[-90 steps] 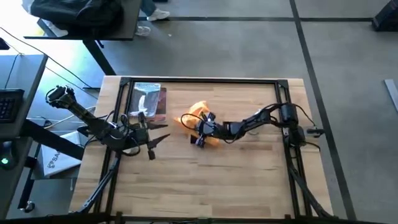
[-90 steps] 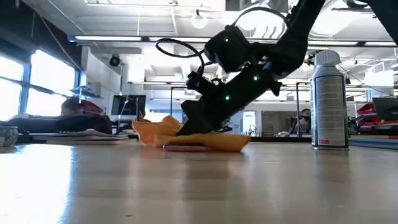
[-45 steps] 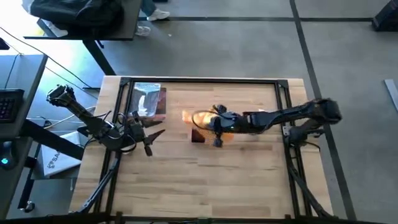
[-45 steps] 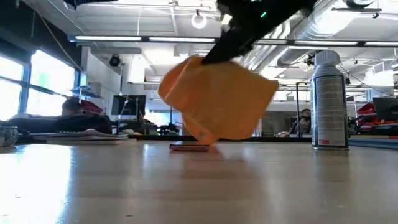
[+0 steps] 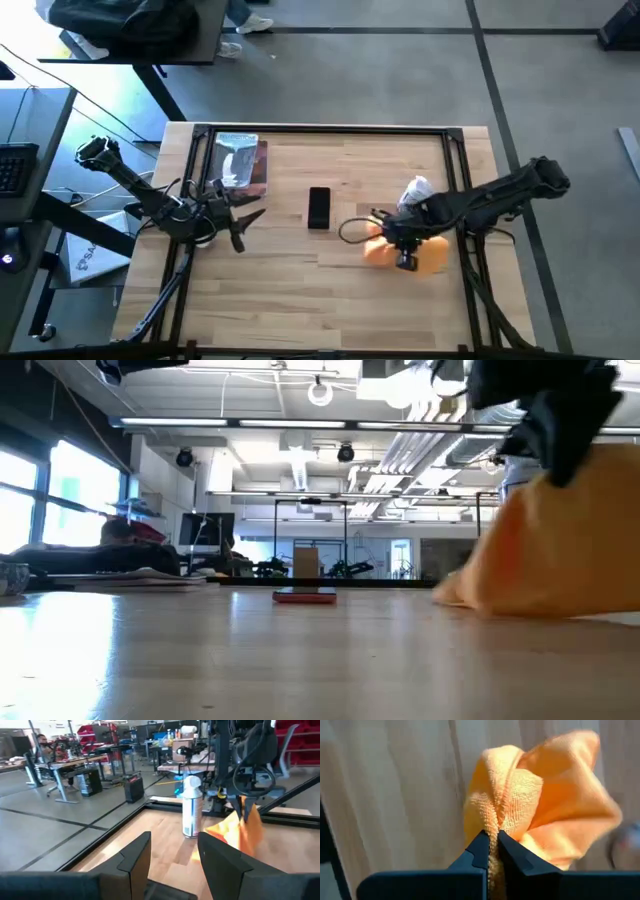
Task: Apply microfiber cloth
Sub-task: Wipe the front and back of the cellphone with the yellow microfiber cloth
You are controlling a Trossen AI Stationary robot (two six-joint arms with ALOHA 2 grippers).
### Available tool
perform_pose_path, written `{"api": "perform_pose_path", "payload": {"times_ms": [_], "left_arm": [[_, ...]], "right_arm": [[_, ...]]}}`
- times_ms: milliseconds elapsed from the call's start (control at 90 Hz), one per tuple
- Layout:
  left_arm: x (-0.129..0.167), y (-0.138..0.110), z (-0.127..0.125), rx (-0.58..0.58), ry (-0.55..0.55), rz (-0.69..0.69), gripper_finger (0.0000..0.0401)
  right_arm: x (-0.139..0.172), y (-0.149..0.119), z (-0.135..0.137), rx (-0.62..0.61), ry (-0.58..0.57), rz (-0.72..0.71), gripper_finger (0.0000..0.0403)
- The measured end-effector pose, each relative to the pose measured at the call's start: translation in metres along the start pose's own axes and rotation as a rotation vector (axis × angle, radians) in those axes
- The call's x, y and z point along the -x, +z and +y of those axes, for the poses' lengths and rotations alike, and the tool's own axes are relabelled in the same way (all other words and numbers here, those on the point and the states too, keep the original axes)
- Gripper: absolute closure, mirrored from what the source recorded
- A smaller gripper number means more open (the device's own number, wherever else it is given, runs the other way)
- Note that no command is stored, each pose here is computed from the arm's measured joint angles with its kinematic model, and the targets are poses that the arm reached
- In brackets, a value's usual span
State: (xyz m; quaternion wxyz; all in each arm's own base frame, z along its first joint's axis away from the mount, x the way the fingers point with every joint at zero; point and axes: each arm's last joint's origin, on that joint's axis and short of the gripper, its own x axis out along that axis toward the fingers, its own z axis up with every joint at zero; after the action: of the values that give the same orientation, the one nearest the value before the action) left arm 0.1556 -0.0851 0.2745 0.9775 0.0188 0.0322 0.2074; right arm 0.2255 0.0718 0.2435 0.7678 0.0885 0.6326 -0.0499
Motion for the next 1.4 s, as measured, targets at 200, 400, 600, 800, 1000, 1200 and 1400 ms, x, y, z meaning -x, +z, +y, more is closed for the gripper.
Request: {"api": "perform_pose_path", "payload": {"times_ms": [200,400,600,800,1000,1200,1400], "left_arm": [[0.001,0.0,-0.002,0.037,-0.03,-0.002,0.0256],[0.003,0.0,-0.006,0.056,-0.055,-0.004,0.0256],[0.001,-0.001,-0.01,0.057,-0.055,-0.006,0.0256],[0.0,-0.003,-0.011,0.049,-0.056,-0.002,0.0256],[0.0,-0.002,-0.011,0.038,-0.054,-0.006,0.0256],[-0.001,0.001,-0.01,0.036,-0.015,-0.024,0.0256],[-0.005,0.006,-0.006,0.045,0.026,-0.053,0.0256]], "right_arm": [[0.002,-0.016,-0.003,-0.022,-0.151,0.092,0.0403],[0.004,-0.029,0.001,-0.057,-0.175,0.187,0.0403],[0.0,-0.041,0.009,-0.112,-0.187,0.181,0.0403],[-0.026,-0.078,-0.012,-0.332,-0.167,0.055,0.0403],[-0.061,-0.093,-0.029,-0.474,-0.142,-0.27,0.0403],[-0.093,-0.094,-0.045,-0.618,-0.222,-0.456,0.0403],[-0.096,-0.086,-0.059,-0.676,-0.388,-0.604,0.0403]]}}
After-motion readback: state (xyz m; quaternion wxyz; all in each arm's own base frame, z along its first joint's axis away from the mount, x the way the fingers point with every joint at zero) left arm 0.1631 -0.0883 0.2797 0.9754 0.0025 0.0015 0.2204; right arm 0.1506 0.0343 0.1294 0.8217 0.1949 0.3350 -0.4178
